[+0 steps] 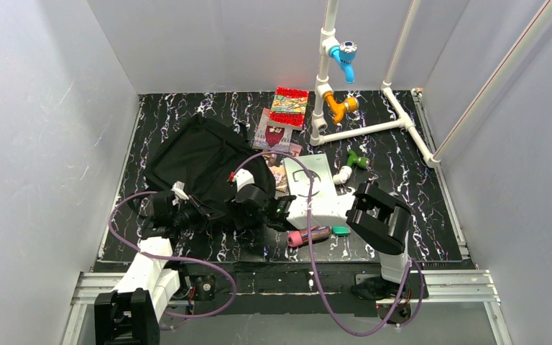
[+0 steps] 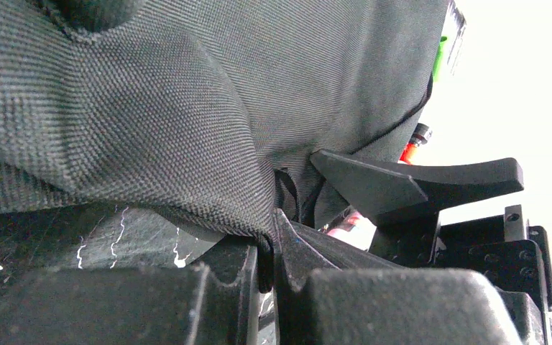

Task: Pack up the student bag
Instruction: Zip the student bag at the center of the board.

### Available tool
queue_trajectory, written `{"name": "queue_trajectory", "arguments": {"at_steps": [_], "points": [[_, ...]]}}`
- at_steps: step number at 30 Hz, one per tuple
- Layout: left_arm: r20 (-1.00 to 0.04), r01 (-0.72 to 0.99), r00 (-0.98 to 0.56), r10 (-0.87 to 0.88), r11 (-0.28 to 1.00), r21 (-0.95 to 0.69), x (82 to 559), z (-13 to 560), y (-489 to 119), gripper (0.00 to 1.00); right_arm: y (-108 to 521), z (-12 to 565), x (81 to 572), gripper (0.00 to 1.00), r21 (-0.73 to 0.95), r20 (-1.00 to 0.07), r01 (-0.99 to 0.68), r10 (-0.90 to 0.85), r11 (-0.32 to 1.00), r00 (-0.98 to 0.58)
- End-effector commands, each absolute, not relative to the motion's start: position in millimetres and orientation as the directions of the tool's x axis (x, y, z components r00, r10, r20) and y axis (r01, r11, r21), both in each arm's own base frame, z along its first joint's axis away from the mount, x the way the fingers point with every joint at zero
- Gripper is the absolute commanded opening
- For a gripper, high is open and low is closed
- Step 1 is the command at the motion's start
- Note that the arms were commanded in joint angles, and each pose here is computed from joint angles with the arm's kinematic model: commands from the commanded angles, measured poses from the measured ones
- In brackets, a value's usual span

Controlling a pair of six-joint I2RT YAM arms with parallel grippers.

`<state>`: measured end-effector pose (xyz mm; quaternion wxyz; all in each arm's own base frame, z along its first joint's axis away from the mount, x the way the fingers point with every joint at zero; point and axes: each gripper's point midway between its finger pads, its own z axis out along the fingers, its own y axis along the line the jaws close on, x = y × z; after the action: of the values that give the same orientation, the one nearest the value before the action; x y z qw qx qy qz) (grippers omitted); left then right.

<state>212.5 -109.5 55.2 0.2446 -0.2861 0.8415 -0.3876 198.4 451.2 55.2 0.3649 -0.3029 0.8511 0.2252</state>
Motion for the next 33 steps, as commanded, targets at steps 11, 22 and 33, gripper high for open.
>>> {"name": "queue_trajectory", "arguments": {"at_steps": [11,22,33], "points": [[-0.188,-0.34,-0.696,-0.693,0.548,-0.764,212.1,43.5,-101.8,0.0,426.0,13.0,201.1,0.14,0.018,-0.779,-0.593,-0.36,0.805,-0.513],[-0.2,-0.567,-0.656,-0.727,0.651,-0.505,193.7,28.8,-59.1,0.0,374.4,107.9,243.2,0.01,-0.014,-0.887,-0.314,-0.157,0.949,-0.435],[-0.266,-0.645,-0.613,-0.744,0.666,-0.374,191.4,41.9,-30.9,0.0,319.2,134.7,293.1,0.01,0.1,-0.952,-0.261,0.017,0.96,-0.305]]}}
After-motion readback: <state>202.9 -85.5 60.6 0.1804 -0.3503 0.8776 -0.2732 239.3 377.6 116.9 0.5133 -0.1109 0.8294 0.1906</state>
